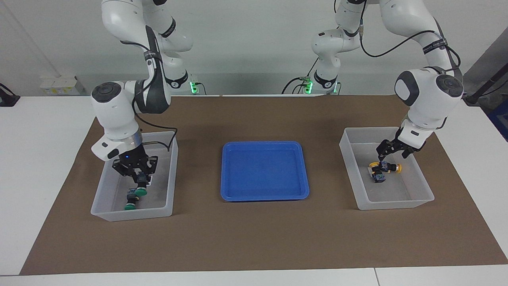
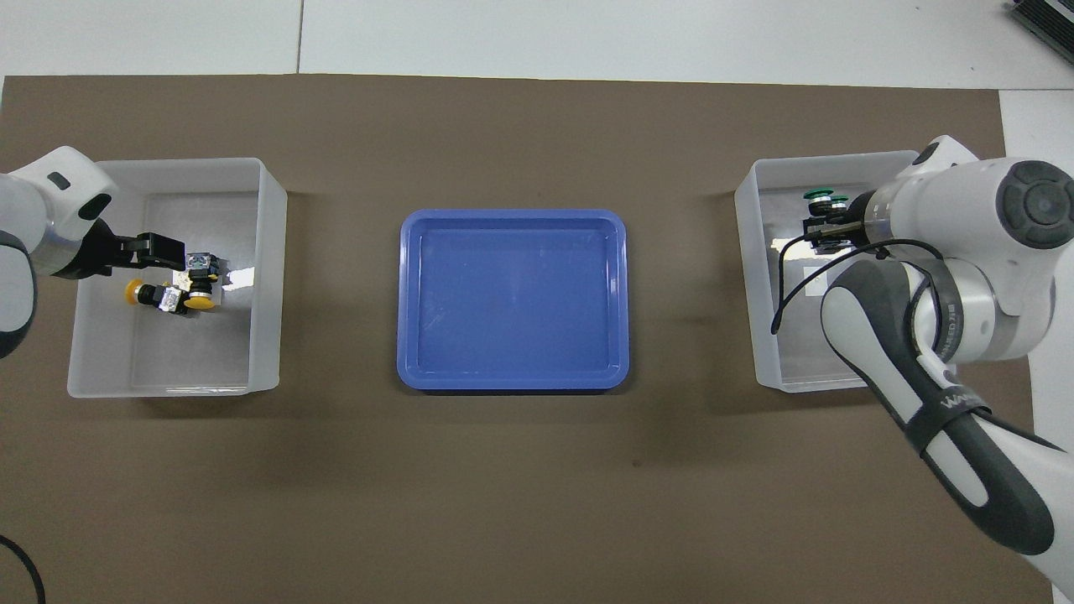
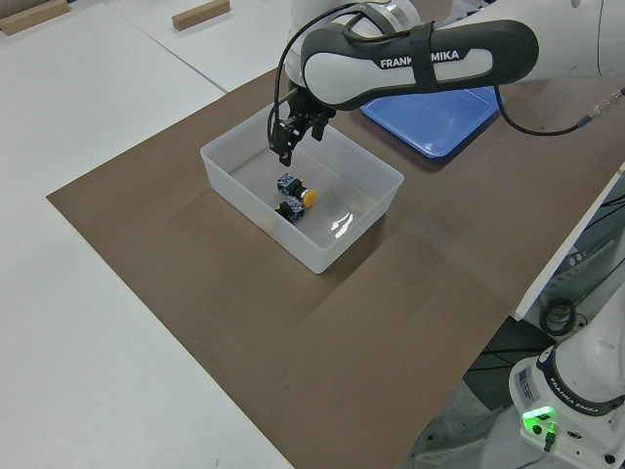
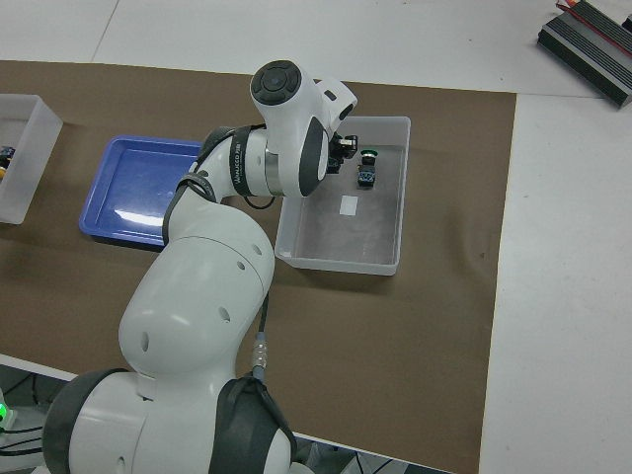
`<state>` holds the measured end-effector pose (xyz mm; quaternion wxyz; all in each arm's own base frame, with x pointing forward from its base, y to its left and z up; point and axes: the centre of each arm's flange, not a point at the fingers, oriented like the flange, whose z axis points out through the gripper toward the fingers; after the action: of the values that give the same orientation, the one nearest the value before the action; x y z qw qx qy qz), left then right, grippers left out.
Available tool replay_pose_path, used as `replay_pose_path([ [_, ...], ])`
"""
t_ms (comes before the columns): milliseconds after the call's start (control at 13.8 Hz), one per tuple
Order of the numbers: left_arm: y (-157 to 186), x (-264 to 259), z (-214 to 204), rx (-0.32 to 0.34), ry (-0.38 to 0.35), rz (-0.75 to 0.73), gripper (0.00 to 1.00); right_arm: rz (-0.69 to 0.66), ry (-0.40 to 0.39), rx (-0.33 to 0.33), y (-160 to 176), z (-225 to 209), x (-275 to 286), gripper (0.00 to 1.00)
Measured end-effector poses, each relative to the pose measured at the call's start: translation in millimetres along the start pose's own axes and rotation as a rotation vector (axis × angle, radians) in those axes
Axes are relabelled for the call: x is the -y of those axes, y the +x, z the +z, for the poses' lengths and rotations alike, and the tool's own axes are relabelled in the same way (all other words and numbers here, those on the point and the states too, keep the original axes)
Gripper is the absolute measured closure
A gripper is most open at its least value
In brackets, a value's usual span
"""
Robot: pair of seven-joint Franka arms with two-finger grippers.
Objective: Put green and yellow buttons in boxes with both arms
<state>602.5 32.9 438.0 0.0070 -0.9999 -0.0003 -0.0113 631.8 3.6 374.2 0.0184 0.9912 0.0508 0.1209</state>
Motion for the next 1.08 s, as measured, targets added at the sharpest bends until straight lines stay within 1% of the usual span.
replay_pose_path([
  [217,5,-18,-49,0.037,0.001,0.03,0.0,0.013,0.002,-0.009,-1,33,-7,0.6],
  [361,0,-26,-78,0.051,0.004,0.042,0.0,0.022,0.002,-0.005,-3,45,-13,0.6],
  [650,-27,-30,-134,0.037,0.014,0.045,0.0,0.034,0.0,0.006,-6,52,-20,0.6],
  [794,-37,-31,-153,0.017,0.019,0.045,0.0,0.033,0.001,0.006,-6,52,-20,0.49],
  [1011,-40,-36,-159,0.004,0.02,0.054,0.0,0.033,0.001,0.002,-5,51,-20,0.45],
  [1083,-40,-38,-159,0.004,0.02,0.057,0.0,0.032,0.0,-0.002,-3,48,-20,0.42],
])
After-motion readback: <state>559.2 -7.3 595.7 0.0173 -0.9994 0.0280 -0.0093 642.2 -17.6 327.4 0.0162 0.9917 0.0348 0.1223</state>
